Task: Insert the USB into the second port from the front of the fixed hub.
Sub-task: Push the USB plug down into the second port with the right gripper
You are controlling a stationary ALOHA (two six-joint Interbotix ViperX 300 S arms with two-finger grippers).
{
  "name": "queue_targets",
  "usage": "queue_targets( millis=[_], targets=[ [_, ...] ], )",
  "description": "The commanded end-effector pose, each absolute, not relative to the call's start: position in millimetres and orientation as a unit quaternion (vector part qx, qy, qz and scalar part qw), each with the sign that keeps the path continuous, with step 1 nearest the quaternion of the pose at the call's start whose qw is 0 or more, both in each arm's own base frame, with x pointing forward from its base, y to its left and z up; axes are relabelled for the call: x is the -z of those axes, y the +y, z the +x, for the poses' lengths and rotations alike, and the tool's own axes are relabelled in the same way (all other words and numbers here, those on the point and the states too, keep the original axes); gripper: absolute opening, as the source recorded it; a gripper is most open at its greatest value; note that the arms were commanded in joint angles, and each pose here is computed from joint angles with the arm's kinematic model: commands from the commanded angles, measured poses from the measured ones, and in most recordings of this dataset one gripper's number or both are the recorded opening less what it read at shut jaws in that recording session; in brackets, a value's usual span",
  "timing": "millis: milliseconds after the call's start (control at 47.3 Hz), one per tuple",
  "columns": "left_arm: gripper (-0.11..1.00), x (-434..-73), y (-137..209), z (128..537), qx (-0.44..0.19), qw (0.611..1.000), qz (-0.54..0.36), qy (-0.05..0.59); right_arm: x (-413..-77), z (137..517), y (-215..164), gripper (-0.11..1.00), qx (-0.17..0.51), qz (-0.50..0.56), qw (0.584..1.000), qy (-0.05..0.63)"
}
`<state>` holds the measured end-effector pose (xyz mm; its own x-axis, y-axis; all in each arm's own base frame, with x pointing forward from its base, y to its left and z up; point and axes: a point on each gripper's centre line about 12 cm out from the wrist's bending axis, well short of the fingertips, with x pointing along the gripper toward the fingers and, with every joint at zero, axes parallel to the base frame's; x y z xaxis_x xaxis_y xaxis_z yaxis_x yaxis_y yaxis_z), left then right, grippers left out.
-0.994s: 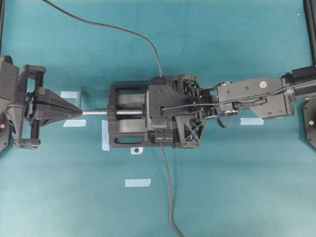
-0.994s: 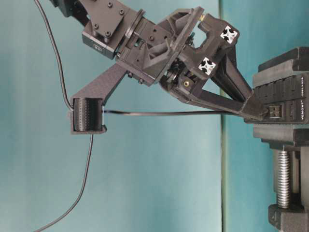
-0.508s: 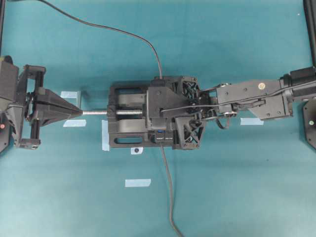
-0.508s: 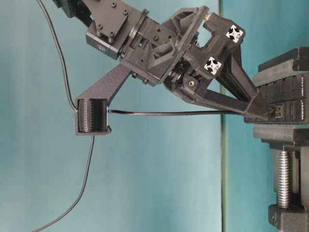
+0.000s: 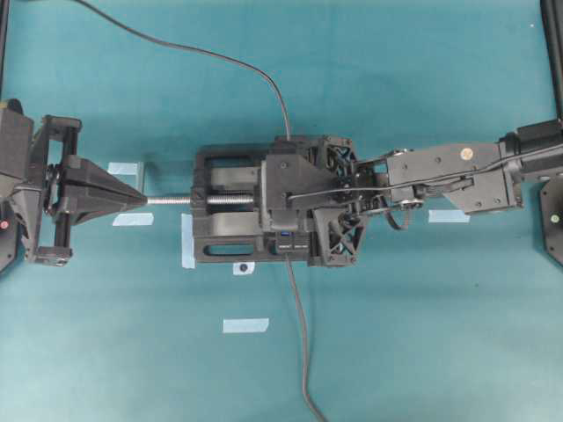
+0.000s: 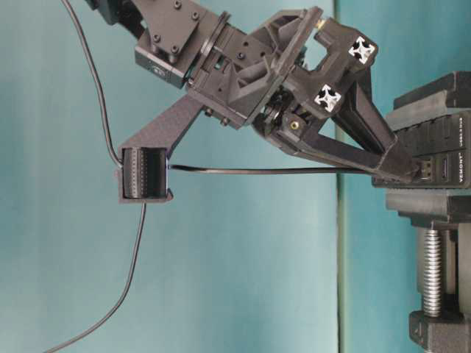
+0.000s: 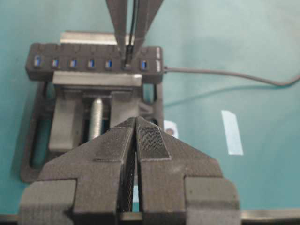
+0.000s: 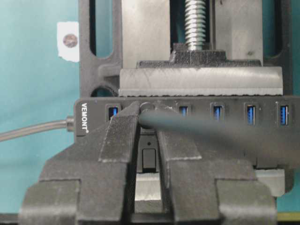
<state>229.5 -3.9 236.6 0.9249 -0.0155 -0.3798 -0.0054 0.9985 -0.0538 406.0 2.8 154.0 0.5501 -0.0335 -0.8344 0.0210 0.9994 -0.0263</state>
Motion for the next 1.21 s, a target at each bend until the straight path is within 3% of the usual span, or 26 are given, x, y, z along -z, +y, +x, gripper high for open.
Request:
queue_targets(
  millis=[0,1184],
  targets=[
    [0.00,-244,-4,232,0.004,0.983,-0.027,0.182,-157,406,5,0.06,0.018,0.002,0.883,0.470],
    [0.00,-243,-4,232,0.004,0.983,-0.028,0.182,-132,397,8,0.06,0.019,0.006,0.867,0.499]
  ],
)
